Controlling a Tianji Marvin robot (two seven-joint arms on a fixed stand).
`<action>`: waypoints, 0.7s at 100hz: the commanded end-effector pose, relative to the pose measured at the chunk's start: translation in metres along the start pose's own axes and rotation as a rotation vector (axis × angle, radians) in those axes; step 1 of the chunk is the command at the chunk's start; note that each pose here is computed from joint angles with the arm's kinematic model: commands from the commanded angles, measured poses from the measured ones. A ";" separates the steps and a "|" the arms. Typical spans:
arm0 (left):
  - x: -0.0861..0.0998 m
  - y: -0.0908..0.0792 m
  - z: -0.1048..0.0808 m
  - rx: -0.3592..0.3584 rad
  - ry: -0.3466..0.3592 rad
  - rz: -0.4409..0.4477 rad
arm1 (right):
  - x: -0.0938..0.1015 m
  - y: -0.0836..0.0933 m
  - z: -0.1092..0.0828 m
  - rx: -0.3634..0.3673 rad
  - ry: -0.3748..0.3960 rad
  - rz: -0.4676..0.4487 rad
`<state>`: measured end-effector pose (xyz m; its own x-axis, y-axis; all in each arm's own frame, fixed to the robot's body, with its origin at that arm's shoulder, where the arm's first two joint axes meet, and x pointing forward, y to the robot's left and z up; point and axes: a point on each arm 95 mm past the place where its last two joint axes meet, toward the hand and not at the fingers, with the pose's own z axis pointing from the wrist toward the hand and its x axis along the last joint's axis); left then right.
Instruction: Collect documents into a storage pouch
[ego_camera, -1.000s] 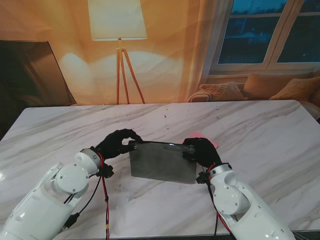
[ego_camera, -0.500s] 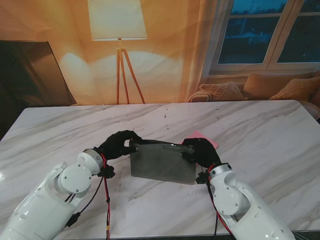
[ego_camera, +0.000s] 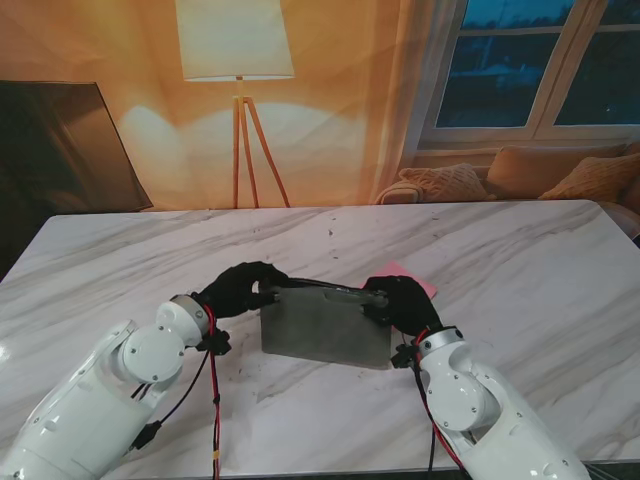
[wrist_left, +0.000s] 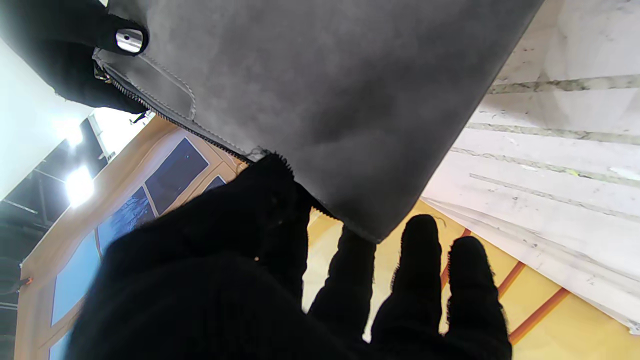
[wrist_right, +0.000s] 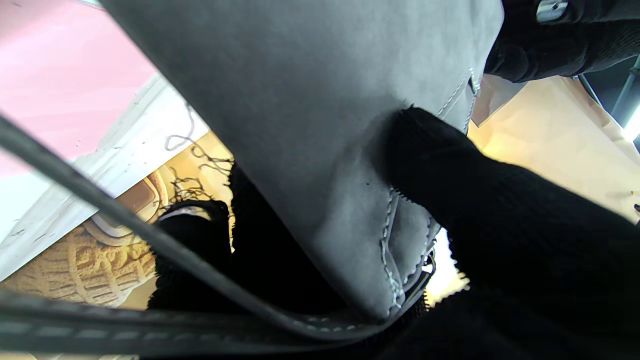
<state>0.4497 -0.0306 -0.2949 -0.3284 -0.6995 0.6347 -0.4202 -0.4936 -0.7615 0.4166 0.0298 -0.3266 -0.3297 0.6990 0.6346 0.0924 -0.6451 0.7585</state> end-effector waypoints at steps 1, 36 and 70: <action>0.002 0.001 0.002 -0.013 0.009 0.022 | 0.003 -0.003 -0.002 0.018 0.011 0.006; 0.000 0.000 -0.001 -0.047 -0.003 0.083 | 0.006 0.000 -0.006 0.001 0.054 0.001; 0.000 -0.004 -0.008 -0.088 0.012 0.136 | 0.008 -0.002 -0.006 0.010 0.053 0.013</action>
<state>0.4470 -0.0267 -0.2902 -0.3851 -0.7455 0.5439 -0.4339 -0.3739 -0.8197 0.4096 0.0317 -0.3243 -0.3814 0.6767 0.6298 0.0899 -0.6509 0.7538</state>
